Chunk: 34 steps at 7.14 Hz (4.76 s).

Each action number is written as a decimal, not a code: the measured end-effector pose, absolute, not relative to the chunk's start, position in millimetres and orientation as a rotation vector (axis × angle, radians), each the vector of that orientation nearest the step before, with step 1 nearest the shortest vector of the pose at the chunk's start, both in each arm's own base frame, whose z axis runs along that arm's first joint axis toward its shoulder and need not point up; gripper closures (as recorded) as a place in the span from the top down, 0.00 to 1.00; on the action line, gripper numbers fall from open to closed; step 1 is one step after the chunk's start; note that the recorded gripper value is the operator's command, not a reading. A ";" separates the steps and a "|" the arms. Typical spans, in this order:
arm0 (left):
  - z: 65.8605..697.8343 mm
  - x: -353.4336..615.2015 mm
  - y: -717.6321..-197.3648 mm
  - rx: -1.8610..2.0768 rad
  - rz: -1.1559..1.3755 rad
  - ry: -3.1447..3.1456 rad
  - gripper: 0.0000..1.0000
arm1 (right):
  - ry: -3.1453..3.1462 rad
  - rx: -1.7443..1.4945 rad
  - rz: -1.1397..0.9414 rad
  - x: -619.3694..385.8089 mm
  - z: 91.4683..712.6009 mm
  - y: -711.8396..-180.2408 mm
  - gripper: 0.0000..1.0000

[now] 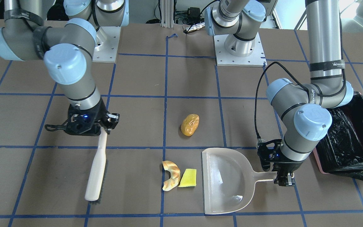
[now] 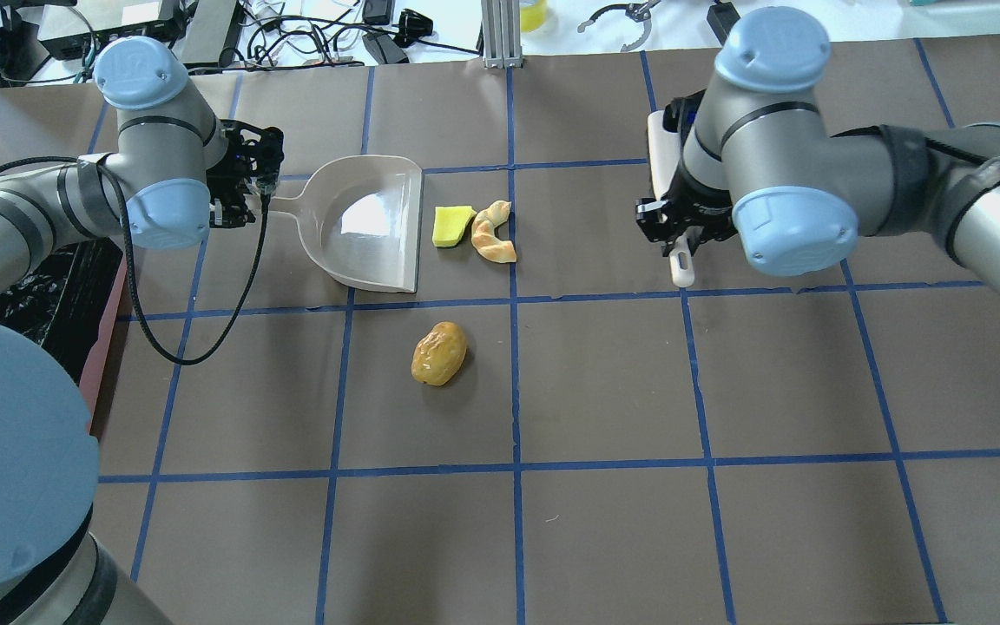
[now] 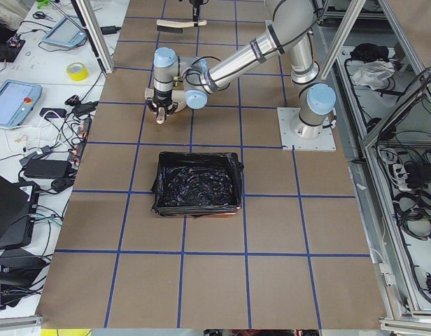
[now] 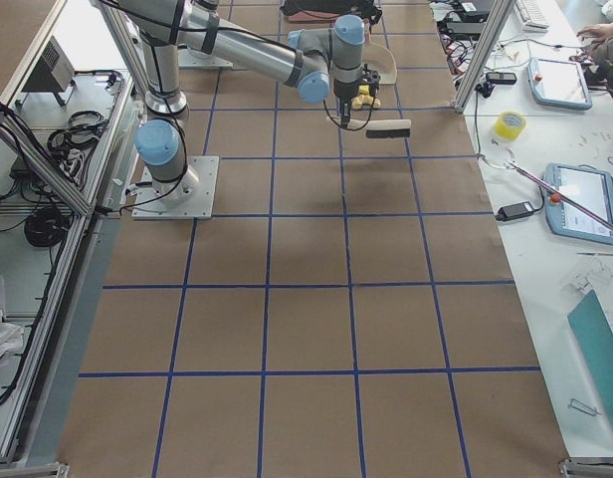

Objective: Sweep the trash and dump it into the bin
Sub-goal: 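Carry the white brush with the right gripper toward the sponge and pastry, then sweep the sponge and pastry into the dustpan with the right gripper's brush, then drag the dustpan toward the potato with the left gripper while the right sweeps it in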

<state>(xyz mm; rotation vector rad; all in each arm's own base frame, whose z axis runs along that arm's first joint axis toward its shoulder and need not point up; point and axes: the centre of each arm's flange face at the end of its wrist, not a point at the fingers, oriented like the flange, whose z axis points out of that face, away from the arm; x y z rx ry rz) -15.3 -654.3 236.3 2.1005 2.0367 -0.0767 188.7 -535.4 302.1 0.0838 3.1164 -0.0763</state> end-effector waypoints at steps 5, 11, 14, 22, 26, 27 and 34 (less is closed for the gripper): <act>237.9 -17.2 -653.6 2.098 -0.078 2.036 0.00 | 3.077 0.210 0.038 311.5 257.5 -500.2 0.00; 238.0 -19.0 -653.7 2.097 -0.080 2.037 0.00 | 3.016 0.233 -0.003 384.9 237.9 -511.3 0.00; 239.0 -19.9 -653.5 2.094 -0.080 2.037 0.00 | 2.951 0.219 -0.023 429.1 240.5 -523.4 0.00; 245.0 -22.3 -652.6 2.085 -0.089 2.035 0.00 | 2.942 0.268 -0.027 469.5 262.6 -518.3 0.00; 259.6 -14.2 -615.5 2.114 -0.075 1.995 0.00 | 3.097 0.292 0.009 405.8 320.4 -482.0 0.00; 255.2 -6.0 -584.2 2.110 -0.071 1.988 0.00 | 3.110 0.304 0.011 389.6 326.7 -463.6 0.00; 230.7 -7.8 -430.9 2.078 -0.102 1.968 0.00 | 3.061 0.275 0.029 421.1 270.3 -310.7 0.00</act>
